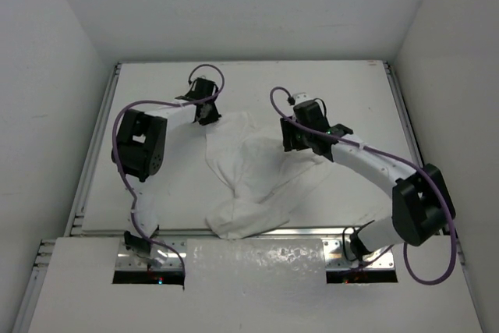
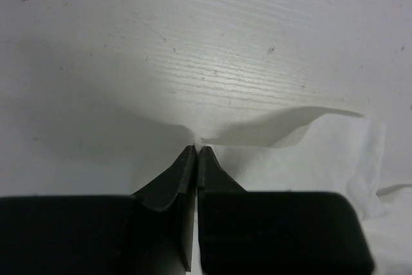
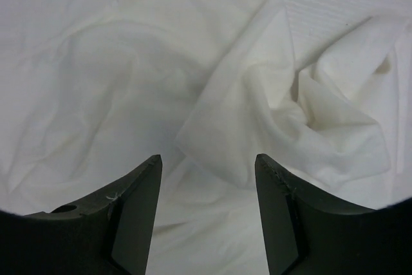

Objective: Fold and stack the t-shirts
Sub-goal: Flatten out the tshirt

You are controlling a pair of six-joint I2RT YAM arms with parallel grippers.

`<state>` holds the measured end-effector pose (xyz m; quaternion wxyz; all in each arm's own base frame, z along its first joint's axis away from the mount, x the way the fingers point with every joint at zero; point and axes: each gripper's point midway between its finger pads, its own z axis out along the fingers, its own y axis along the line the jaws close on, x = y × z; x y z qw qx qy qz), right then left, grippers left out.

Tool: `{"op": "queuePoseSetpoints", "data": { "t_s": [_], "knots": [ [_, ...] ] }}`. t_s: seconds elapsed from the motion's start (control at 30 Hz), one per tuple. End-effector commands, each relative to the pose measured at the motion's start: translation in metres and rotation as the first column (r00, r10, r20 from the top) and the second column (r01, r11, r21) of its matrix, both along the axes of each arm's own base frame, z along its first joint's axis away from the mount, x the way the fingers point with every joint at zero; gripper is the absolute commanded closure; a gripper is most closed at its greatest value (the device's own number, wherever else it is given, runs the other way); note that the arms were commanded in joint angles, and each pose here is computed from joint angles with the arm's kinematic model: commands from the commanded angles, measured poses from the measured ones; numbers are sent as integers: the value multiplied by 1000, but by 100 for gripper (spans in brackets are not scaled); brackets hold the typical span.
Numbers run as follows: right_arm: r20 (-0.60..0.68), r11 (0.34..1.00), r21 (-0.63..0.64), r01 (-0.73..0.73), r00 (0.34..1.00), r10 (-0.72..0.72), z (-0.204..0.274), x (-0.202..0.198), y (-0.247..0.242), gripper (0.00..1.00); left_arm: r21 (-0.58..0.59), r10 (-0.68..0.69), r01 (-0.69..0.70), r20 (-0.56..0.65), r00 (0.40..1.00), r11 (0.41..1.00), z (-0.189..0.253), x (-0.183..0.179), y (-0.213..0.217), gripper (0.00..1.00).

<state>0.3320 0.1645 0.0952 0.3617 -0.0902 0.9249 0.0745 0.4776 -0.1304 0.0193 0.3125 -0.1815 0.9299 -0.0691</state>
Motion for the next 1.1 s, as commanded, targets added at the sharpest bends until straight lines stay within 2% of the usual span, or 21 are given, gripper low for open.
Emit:
{"op": "queuePoseSetpoints", "data": {
  "t_s": [0.0, 0.03, 0.1, 0.13, 0.17, 0.2, 0.23, 0.37, 0.4, 0.43, 0.6, 0.87, 0.97, 1.07],
  "knots": [
    [76, 995, -85, -45, 996, 51, 9, 16, 5, 41, -44, -49, 53, 102, 994, 998, 39, 9, -9, 100],
    [21, 991, -116, -64, 998, 67, -9, 18, 7, 41, -44, -50, 55, 108, 993, 998, 42, 9, -9, 100],
    [-15, 981, -177, -80, 997, 78, -18, 28, 7, 49, -49, -50, 57, 125, 991, 997, 50, 9, -10, 100],
    [-71, 973, -213, -89, 995, 76, -38, 28, 5, 54, -51, -49, 56, 127, 991, 997, 51, 8, -9, 100],
    [-75, 969, -233, -80, 995, 64, -37, 33, 4, 66, -53, -49, 57, 137, 989, 997, 56, 9, -9, 100],
    [-85, 967, -243, -79, 995, 60, -41, 33, 3, 71, -51, -49, 57, 139, 989, 997, 58, 9, -9, 100],
    [-90, 966, -247, -73, 995, 52, -43, 36, 4, 74, -44, -43, 50, 151, 988, 998, 64, 10, -7, 100],
    [-127, 967, -242, -84, 990, 54, -49, 34, 7, 74, -38, -32, 39, 167, 985, 999, 76, 12, -4, 100],
    [-124, 969, -233, -84, 991, 56, -47, 34, 8, 91, -39, -35, 42, 171, 985, 998, 79, 13, -5, 100],
    [-128, 970, -227, -82, 990, 54, -44, 34, 9, 100, -39, -34, 41, 175, 984, 998, 81, 14, -5, 100],
    [-73, 989, -137, -62, 996, 52, -17, 35, 20, 100, -50, -42, 52, 182, 982, 997, 85, 14, -7, 100],
    [-81, 962, -257, 94, 990, -119, -20, 31, -30, 100, -57, -40, 53, 208, 977, 997, 97, 11, -6, 100],
    [-51, 952, -227, 206, 974, -222, -9, 43, -61, 100, -48, -23, 34, 224, 974, 998, 107, 10, -2, 100],
    [19, 935, -206, 289, 957, -291, 24, 58, -84, 100, -69, 2, 20, 305, 952, 997, 145, 13, 3, 100]
  ]
}}
